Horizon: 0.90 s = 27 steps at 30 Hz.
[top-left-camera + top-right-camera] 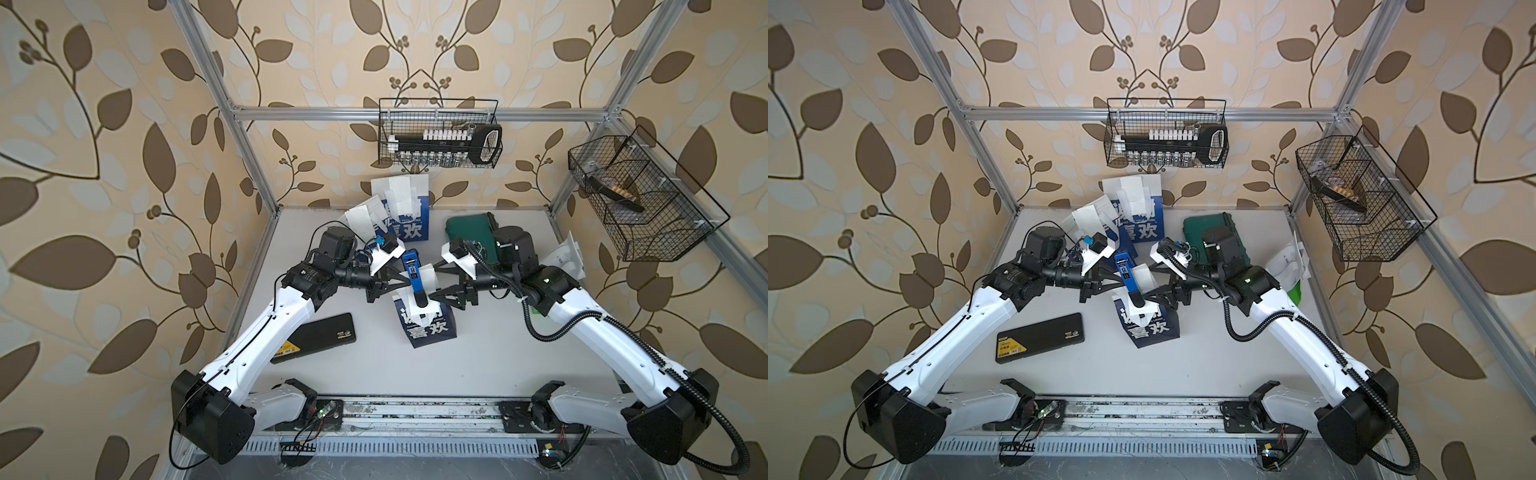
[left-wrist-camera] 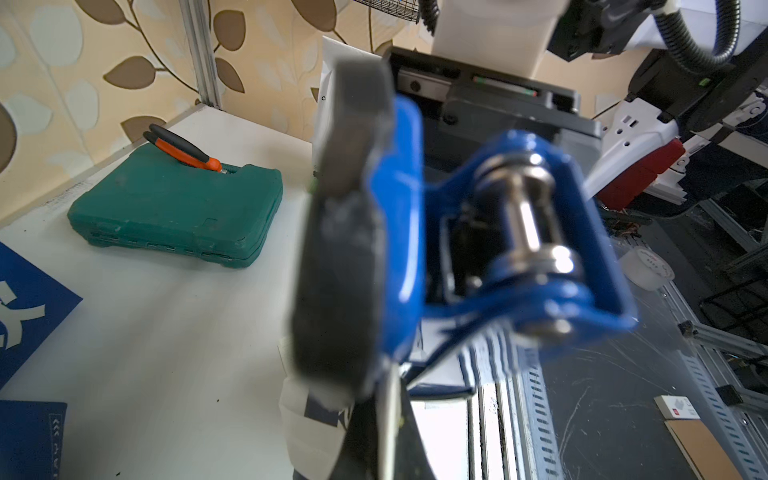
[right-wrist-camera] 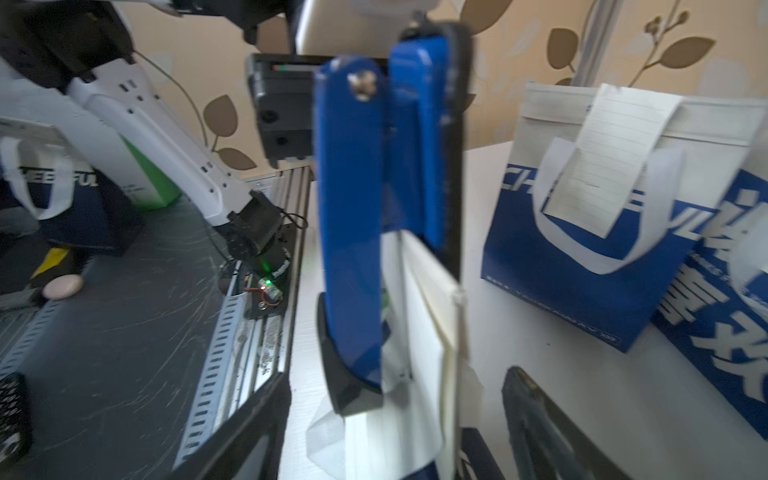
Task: Staple the receipts to the bags
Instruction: Staple the receipt to the takeout bag.
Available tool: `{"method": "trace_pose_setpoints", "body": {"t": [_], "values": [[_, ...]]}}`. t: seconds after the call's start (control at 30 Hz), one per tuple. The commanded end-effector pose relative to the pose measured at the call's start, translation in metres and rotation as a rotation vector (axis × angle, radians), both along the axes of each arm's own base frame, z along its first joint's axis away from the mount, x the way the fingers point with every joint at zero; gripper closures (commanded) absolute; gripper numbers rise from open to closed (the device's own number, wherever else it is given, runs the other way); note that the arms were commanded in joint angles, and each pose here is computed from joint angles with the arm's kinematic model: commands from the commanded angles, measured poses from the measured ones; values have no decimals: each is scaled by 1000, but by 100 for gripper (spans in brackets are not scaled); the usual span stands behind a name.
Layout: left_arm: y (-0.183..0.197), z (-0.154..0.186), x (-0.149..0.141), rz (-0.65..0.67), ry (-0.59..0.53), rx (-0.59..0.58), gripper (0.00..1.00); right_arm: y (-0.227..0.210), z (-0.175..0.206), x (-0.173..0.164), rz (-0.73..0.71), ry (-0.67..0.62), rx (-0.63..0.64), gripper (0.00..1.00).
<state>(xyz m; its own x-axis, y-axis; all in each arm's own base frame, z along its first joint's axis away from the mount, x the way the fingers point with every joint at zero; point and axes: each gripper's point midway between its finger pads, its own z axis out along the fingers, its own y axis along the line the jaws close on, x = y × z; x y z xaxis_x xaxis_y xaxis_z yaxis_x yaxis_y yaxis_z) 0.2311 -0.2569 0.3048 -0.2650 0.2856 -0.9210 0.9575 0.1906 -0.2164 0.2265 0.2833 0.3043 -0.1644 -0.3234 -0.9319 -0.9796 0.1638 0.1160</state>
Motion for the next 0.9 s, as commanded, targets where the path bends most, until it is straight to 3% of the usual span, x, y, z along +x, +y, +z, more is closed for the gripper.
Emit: {"method": "trace_pose_setpoints", "body": {"t": [0.0, 0.5, 0.87], "values": [[0, 46, -13, -71, -138, -89, 100, 12, 3, -23, 131, 21, 39, 19], [-3, 47, -20, -96, -117, -92, 100, 37, -8, 13, 68, -80, -5, 20], [0, 40, -22, -83, -108, -65, 100, 13, 10, 36, -31, -150, -26, 19]]}}
